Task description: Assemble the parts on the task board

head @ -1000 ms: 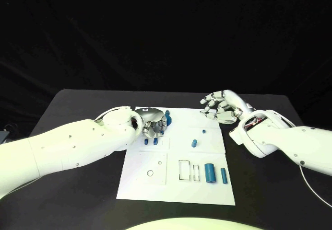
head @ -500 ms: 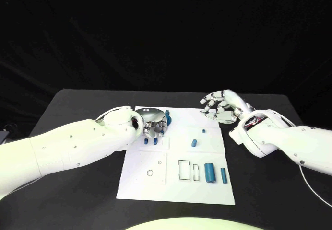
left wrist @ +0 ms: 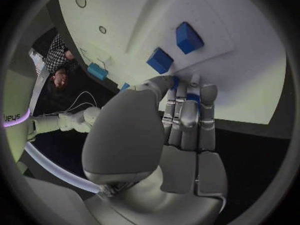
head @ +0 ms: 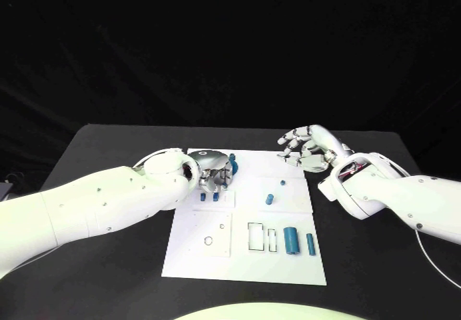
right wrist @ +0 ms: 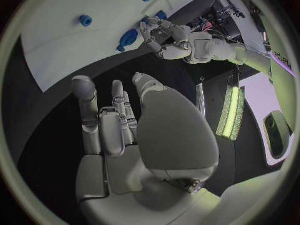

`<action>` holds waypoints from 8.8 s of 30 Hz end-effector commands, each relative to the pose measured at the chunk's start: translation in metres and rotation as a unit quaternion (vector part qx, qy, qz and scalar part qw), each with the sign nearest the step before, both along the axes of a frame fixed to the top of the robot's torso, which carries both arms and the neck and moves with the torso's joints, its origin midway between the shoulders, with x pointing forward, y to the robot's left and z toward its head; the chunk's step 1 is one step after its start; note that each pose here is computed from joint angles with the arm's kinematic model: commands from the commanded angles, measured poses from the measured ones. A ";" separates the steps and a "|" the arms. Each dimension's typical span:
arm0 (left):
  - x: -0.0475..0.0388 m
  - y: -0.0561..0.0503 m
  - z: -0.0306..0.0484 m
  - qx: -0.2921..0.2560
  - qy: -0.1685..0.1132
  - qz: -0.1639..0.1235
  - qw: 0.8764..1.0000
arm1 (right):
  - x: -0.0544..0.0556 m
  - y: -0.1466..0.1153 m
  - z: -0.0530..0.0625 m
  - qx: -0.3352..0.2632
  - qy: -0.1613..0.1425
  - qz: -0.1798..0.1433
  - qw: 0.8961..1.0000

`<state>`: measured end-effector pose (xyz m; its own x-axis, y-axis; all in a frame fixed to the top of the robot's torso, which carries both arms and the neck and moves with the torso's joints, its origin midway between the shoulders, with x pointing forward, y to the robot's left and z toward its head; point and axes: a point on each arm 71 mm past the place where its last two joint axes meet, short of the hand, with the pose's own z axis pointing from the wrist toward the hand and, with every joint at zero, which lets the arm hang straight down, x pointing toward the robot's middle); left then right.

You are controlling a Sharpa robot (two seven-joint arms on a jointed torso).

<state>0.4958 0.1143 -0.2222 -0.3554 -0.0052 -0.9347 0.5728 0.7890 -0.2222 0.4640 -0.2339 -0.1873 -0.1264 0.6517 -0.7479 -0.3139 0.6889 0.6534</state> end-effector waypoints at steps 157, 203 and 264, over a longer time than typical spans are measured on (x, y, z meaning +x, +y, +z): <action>0.0017 0.076 0.0047 -0.028 0.038 0.094 0.994 | 0.001 -0.004 -0.019 -0.116 0.066 0.038 0.990; -0.0001 0.152 0.0464 -0.529 0.161 0.213 0.806 | -0.008 0.026 -0.042 -0.298 0.052 0.077 0.950; -0.0006 0.149 0.0469 -0.530 0.166 0.198 0.808 | -0.020 0.037 -0.021 -0.323 -0.023 0.043 0.945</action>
<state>0.4955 0.2665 -0.1771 -0.3397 -0.9213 -0.1893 0.0763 0.1736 -0.9819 0.4439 -0.1969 -0.2103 -0.1214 0.0152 -0.9925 -0.4041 0.9125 0.0634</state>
